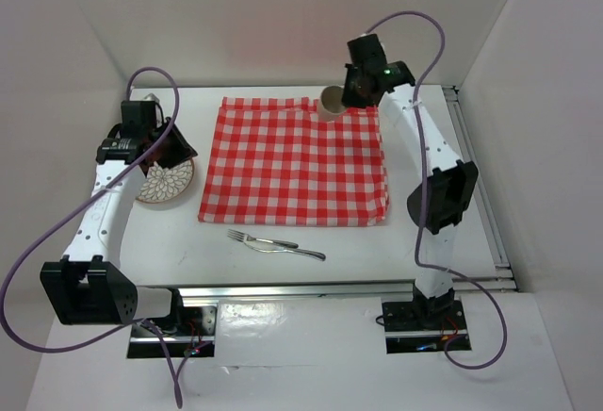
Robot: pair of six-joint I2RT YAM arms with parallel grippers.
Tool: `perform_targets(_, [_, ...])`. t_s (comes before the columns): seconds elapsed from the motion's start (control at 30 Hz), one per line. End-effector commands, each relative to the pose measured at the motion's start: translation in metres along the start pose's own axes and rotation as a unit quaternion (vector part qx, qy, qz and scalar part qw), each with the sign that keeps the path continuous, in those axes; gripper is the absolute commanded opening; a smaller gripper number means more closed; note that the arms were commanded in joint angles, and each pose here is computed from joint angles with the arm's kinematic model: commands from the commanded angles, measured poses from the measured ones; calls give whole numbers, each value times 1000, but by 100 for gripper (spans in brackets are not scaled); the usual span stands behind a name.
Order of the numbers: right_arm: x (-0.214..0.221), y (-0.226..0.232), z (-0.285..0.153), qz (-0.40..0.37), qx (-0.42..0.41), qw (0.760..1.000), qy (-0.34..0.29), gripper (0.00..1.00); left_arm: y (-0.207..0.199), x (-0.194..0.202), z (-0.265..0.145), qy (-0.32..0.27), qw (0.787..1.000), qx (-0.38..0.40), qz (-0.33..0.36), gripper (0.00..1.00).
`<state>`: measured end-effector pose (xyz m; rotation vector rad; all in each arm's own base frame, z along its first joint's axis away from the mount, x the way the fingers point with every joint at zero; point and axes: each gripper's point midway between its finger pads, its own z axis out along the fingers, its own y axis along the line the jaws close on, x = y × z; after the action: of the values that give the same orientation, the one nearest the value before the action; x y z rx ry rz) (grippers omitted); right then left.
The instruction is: Set the dinner table for one person
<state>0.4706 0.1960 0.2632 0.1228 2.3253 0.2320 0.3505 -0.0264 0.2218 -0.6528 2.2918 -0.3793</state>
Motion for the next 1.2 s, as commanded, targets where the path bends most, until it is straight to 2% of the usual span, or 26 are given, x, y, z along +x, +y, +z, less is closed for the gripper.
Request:
perform_targets(0.0, [7, -50, 29, 22, 38, 998, 54, 0, -7, -11, -1, -20, 1000, 17, -2, 36])
perform_targets(0.13, [1, -85, 58, 61, 52, 995, 56, 0, -4, -9, -1, -29, 999, 17, -2, 36])
perform_targets(0.3, [-8, -112, 86, 84, 75, 992, 48, 0, 0, -1, 8, -11, 1000, 13, 1, 35])
perform_targets(0.53, [-13, -124, 121, 82, 104, 991, 30, 0, 11, 8, 18, -8, 1000, 0, -5, 33])
perform_targets(0.7, [-5, -134, 145, 90, 103, 990, 41, 0, 9, 8, 22, -1, 1000, 2, -5, 32])
perform_targets(1.17, [-3, -152, 163, 90, 108, 989, 44, 0, 15, 9, 32, 1, 1000, -12, -11, 31])
